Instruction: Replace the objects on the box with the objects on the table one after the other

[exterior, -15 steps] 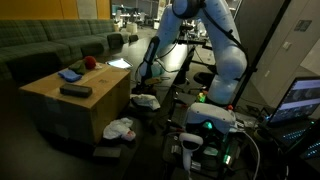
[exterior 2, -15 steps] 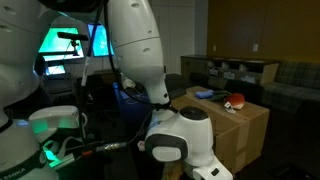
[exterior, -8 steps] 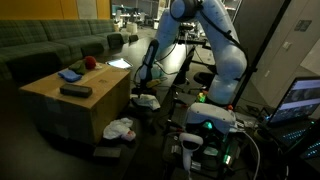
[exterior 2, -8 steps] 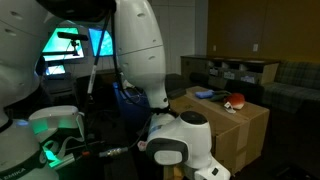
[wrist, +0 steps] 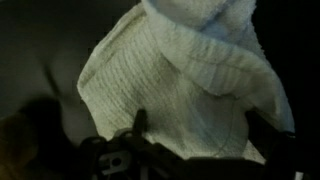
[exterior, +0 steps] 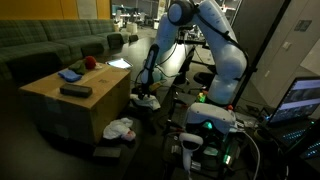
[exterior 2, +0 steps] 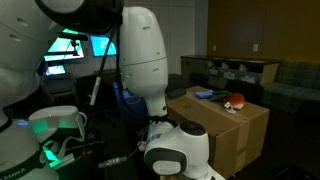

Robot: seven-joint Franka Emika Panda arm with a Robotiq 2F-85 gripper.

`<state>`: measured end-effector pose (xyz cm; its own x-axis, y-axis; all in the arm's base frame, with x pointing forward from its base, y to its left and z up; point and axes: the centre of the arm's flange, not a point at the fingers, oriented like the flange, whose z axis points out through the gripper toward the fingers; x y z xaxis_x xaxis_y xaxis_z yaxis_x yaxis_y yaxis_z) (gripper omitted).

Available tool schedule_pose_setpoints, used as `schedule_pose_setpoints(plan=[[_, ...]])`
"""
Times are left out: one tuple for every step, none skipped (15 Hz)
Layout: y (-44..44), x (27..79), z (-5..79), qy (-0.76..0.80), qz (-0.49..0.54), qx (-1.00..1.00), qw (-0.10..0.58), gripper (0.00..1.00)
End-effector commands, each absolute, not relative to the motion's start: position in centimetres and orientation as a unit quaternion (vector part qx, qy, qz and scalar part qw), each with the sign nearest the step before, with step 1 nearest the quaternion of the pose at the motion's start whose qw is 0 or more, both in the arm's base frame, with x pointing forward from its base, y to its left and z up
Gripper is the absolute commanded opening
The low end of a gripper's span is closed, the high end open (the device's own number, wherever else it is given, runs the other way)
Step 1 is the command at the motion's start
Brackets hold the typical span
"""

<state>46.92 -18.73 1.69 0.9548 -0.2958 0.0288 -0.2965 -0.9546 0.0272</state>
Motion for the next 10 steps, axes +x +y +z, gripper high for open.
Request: schedule_pose_setpoints(plan=[[-19.2,47.0,0.1,-0.139,0.014,0.990,0.013,1.00],[-19.1,47.0,-0.2,-0.142,0.014,0.990,0.015,1.00],[-19.1,47.0,-0.3,-0.143,0.014,0.989,0.017,0.90],[-19.0,47.0,-0.3,-0.144,0.014,0.989,0.017,0.75],[-19.0,47.0,-0.1,-0.147,0.015,0.989,0.017,0.66],[-18.9,46.9,0.0,-0.148,0.016,0.989,0.017,0.59],[-18.9,46.8,0.1,-0.149,0.015,0.989,0.017,0.52],[-18.8,46.7,0.3,-0.149,0.015,0.989,0.016,0.43],[-18.7,46.6,0.6,-0.151,0.016,0.988,0.014,0.36],[-18.5,46.4,0.9,-0.152,0.017,0.988,0.012,0.30]])
